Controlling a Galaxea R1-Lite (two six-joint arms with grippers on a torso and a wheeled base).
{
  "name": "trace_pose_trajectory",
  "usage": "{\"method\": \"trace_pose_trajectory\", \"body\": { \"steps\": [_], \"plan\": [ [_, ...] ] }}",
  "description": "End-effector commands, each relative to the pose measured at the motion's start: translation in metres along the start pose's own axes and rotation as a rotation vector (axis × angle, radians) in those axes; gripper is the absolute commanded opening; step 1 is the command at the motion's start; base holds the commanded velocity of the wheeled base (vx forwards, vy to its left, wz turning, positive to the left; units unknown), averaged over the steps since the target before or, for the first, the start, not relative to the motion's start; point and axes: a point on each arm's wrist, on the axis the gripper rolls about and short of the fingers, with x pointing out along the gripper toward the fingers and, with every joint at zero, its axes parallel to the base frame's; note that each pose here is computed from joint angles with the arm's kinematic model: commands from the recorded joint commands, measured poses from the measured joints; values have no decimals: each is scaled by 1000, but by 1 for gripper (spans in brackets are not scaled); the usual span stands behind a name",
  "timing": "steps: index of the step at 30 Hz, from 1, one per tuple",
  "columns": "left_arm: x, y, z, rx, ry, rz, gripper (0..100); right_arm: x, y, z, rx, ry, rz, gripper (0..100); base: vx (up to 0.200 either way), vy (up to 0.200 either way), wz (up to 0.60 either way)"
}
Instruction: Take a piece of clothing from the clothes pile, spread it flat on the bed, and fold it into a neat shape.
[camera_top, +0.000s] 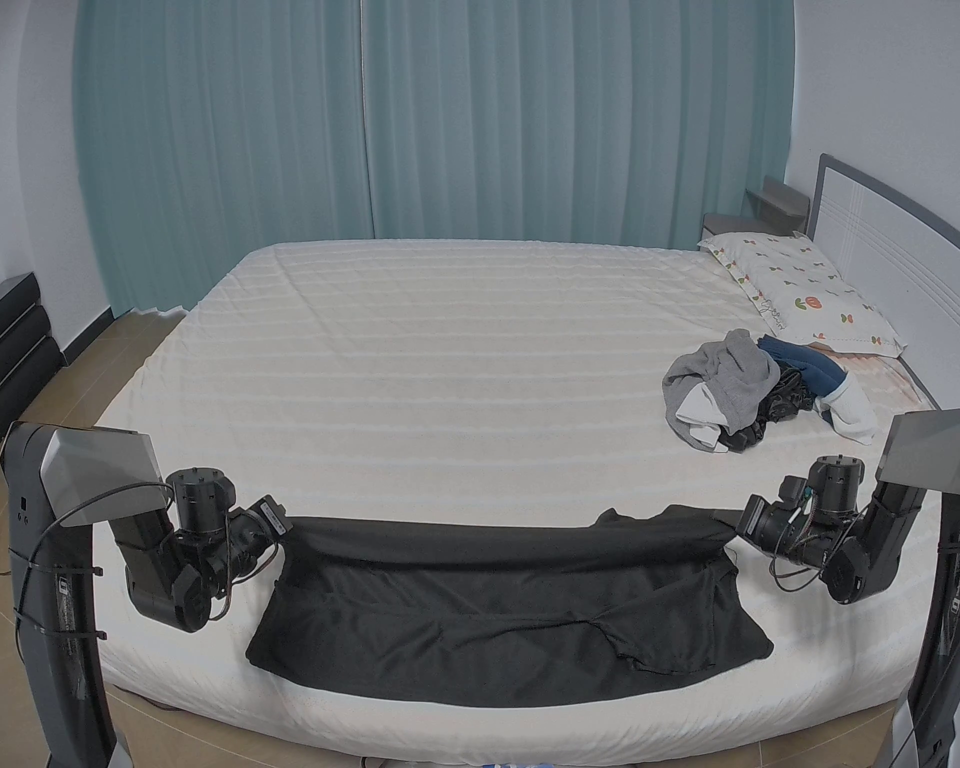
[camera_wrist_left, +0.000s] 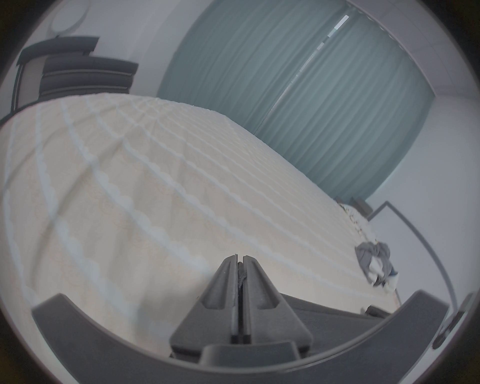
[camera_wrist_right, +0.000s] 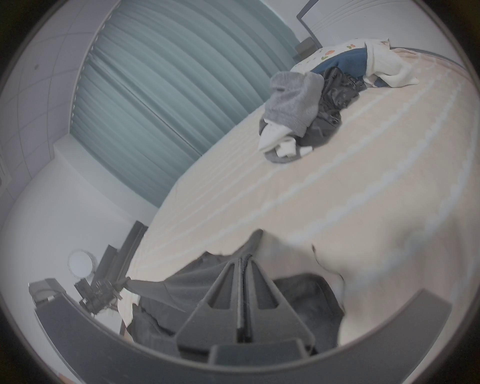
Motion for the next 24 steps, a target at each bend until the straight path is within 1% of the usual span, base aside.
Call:
{"method": "trace_pose_trajectory", "body": {
  "steps": [1,4,11,17,21,22,23,24],
  "plan": [
    [-22,12,-19,100,52,31,0,-24,-5,-20,-30,85,-36,0,0,0,0],
    [-32,16,-31,141,98,48,0,-28,-8,-30,-52,120,-52,0,0,0,0],
    [-45,14,-50,165,171,54,0,-28,-15,-41,-40,156,-82,0,0,0,0],
    [-49,16,-56,161,202,67,0,-30,-20,-48,-24,186,-99,0,0,0,0],
    [-51,18,-58,160,211,77,0,-29,-21,-50,-27,192,-103,0,0,0,0],
    [-53,18,-59,160,216,81,100,-29,-21,-51,-28,193,-102,0,0,0,0],
    [-53,18,-59,161,218,80,100,-29,-21,-51,-28,193,-102,0,0,0,0],
    [-56,19,-59,161,224,84,100,-29,-20,-50,-28,189,-102,100,0,0,0]
  ]
}}
